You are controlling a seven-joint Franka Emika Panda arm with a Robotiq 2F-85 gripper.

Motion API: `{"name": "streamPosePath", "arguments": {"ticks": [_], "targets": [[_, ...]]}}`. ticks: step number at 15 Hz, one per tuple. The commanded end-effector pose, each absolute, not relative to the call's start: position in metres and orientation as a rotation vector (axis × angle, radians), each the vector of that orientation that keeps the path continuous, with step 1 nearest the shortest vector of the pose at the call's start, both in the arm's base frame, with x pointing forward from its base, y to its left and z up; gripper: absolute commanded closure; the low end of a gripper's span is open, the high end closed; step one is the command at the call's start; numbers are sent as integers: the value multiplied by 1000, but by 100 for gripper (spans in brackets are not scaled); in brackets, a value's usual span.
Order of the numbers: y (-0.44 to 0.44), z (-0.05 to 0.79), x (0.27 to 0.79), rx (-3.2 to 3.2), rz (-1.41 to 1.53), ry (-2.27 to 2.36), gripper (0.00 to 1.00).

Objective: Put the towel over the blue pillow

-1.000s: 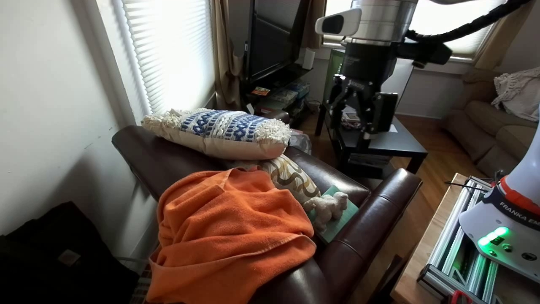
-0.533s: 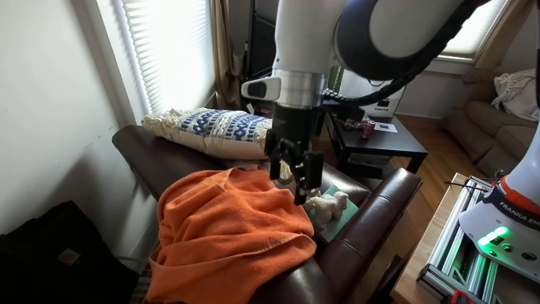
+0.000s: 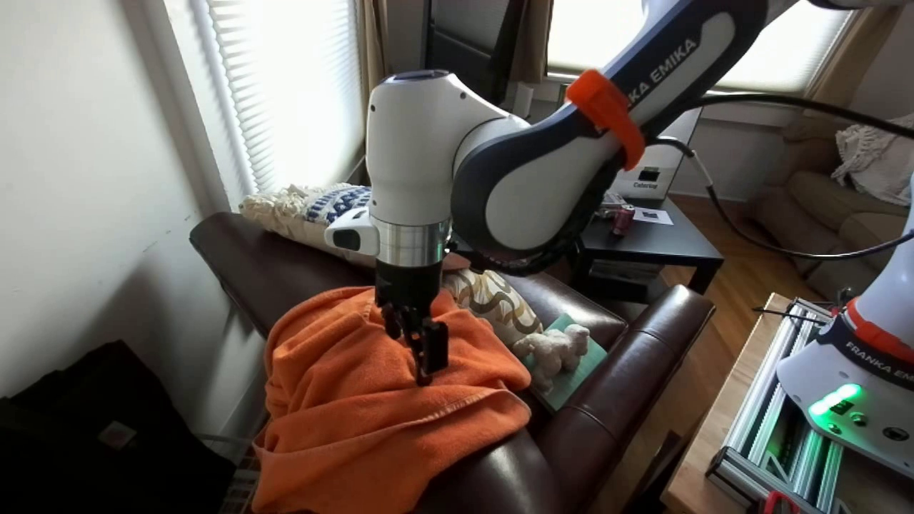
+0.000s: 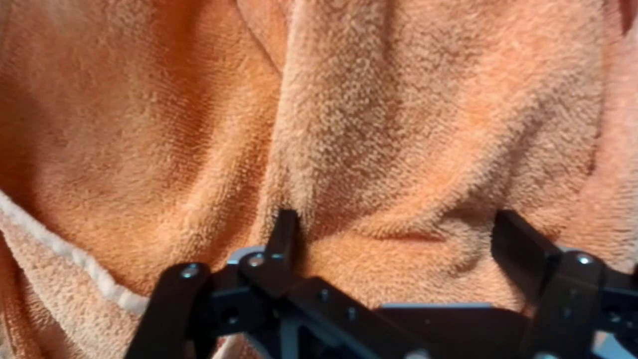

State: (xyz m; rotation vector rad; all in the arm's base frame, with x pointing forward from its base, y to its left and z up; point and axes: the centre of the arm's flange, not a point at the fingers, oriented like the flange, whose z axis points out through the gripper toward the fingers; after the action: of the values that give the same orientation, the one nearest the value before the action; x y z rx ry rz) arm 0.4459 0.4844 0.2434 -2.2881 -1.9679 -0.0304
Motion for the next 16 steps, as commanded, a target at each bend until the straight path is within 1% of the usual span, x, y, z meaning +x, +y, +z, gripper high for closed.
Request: {"name": "streamPosePath", "arguments": {"ticks": [1,3,6,8,10,13,16], "targets": [[515,217,460,-2272,13,-2036,0],[515,233,450,-2219,80,-2046,0],[496,294,429,-2219,105,-2066,0],[487,335,420,-2283,56,-2084,0],[489,356,422,-2309,6,-2094,0],[494,347,438,-2327,-15,-2096,0],[494,313,452,-2333,16,-2102,0]]}}
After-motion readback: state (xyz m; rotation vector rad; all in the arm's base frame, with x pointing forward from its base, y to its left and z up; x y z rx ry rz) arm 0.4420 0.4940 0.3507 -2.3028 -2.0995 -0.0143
